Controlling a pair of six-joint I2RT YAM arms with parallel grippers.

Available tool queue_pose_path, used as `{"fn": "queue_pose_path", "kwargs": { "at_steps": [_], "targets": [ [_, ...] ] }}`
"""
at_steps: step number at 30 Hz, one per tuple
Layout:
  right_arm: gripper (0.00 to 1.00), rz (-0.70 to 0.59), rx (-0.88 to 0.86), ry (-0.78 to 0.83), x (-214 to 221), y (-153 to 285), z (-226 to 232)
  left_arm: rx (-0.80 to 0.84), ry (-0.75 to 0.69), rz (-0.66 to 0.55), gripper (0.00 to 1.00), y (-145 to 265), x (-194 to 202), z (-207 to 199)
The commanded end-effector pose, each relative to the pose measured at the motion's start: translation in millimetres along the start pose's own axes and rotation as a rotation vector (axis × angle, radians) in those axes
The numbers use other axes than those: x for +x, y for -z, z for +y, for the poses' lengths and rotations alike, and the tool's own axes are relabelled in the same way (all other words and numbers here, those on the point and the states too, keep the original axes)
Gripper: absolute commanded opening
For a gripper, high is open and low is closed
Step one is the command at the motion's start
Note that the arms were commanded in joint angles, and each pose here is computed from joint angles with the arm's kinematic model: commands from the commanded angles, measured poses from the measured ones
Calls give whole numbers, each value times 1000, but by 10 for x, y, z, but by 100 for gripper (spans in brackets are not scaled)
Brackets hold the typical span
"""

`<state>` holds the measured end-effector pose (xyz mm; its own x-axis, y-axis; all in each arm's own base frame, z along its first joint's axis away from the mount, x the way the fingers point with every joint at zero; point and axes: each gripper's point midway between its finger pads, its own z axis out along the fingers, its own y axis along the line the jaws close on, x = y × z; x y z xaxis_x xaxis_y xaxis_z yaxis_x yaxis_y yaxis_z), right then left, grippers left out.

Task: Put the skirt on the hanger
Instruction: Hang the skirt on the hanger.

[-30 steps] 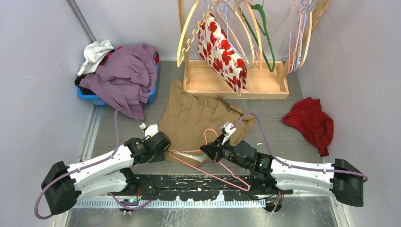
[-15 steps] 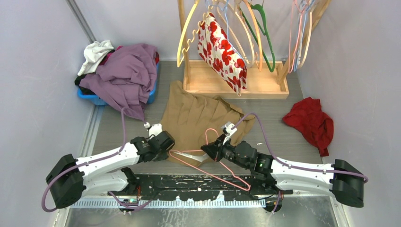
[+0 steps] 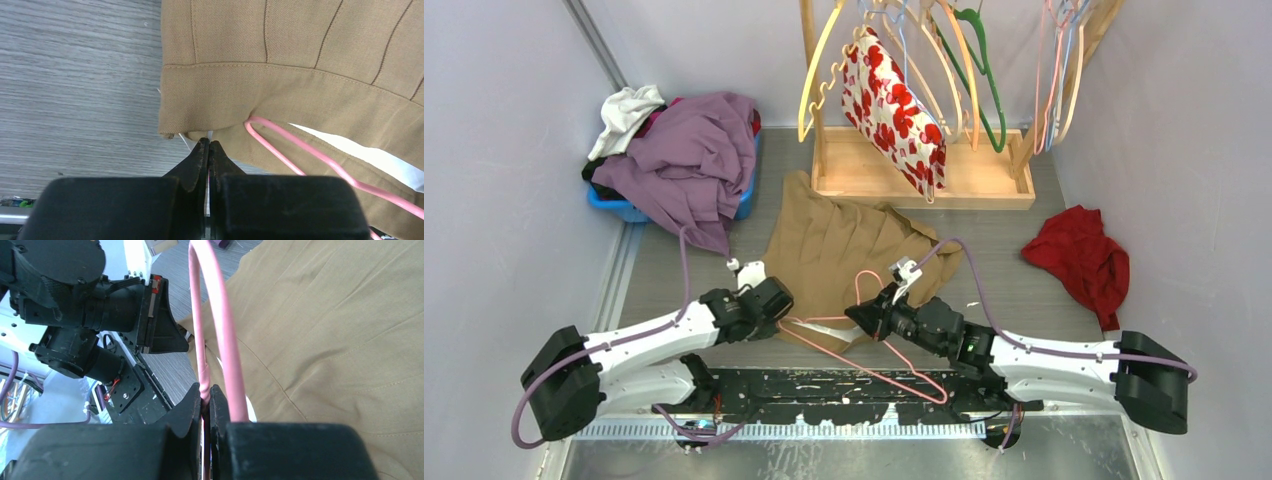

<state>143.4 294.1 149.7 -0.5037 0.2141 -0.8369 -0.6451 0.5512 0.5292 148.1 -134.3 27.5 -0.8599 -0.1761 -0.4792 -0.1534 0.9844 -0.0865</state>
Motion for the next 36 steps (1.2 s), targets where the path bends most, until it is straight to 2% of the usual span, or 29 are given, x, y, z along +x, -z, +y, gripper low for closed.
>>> {"fn": "queue_pose_path", "kwargs": {
  "at_steps": [1, 8, 16, 25, 36],
  "targets": [
    [1, -55, -42, -42, -134, -58, 107, 36, 25, -75, 0, 175, -209, -51],
    [1, -84, -74, -108, -165, -86, 105, 84, 51, -111, 0, 311, -268, -16],
    [1, -133, -164, -238, -315, -99, 104, 77, 51, -108, 0, 274, -234, 14],
    [1, -64, -262, -292, -156, -153, 248, 90, 68, -141, 0, 324, -347, 8],
    [1, -36, -196, -333, -24, -226, 108, 71, 75, -148, 0, 363, -388, 89]
  ]
}}
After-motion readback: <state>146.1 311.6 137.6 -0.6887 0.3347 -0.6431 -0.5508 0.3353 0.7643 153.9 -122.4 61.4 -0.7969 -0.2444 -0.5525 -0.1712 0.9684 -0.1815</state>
